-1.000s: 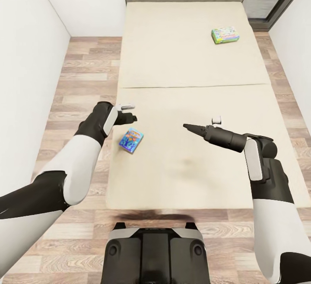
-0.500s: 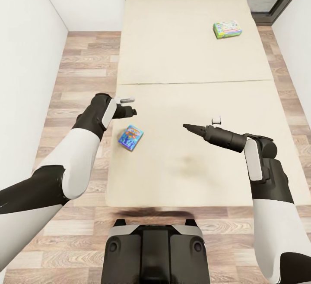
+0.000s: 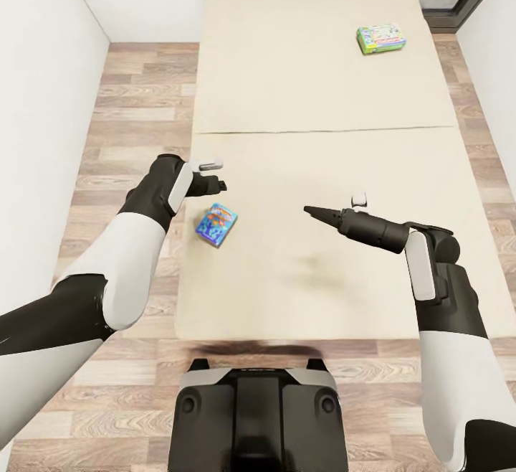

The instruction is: Put all the toys in the child's room - the three board games (two on the bed and one on the table), the two jigsaw puzzles on the table, and the tennis ball on the table - inside the toy box on the table in the child's room.

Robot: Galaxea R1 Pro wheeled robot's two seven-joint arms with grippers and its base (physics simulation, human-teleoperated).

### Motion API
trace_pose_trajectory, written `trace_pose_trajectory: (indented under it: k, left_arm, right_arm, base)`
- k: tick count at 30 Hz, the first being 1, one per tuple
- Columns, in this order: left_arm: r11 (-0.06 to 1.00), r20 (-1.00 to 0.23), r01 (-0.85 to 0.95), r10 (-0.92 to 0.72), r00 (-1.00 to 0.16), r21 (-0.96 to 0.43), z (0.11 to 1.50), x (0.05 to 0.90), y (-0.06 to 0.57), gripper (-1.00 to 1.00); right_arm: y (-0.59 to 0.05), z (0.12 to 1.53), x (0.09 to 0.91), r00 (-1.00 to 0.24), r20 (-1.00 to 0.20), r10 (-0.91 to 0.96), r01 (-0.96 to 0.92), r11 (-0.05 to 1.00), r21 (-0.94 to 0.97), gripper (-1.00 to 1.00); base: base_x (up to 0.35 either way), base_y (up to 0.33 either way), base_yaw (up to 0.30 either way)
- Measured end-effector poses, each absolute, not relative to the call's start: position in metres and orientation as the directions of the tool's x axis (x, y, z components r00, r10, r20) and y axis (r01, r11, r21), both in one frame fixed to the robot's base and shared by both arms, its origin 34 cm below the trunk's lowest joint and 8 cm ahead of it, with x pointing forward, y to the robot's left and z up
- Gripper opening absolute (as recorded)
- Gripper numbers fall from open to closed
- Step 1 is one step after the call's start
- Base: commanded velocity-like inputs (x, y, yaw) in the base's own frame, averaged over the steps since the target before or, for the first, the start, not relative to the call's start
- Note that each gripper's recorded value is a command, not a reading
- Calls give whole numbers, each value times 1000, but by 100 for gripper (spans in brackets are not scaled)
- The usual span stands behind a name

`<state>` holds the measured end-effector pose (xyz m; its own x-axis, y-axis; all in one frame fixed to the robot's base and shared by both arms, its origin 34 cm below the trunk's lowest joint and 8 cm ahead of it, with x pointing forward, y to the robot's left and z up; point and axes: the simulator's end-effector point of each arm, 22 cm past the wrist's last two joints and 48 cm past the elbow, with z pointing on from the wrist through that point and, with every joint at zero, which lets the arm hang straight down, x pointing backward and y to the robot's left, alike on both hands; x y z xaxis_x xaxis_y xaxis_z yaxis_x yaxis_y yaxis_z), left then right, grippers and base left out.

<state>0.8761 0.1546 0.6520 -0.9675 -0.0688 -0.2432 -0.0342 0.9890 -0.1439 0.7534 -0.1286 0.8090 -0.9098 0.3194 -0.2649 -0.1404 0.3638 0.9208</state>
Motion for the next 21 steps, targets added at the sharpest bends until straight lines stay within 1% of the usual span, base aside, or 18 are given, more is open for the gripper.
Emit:
trace_pose_trajectory:
  k: [21]
  left_arm:
    - [989,-211,-40,-70,-975,-145,626,864,155,100]
  right_arm:
    - [-128,787,747,-918,-233,320,-109,363,925,100]
  base:
    - [0,0,0]
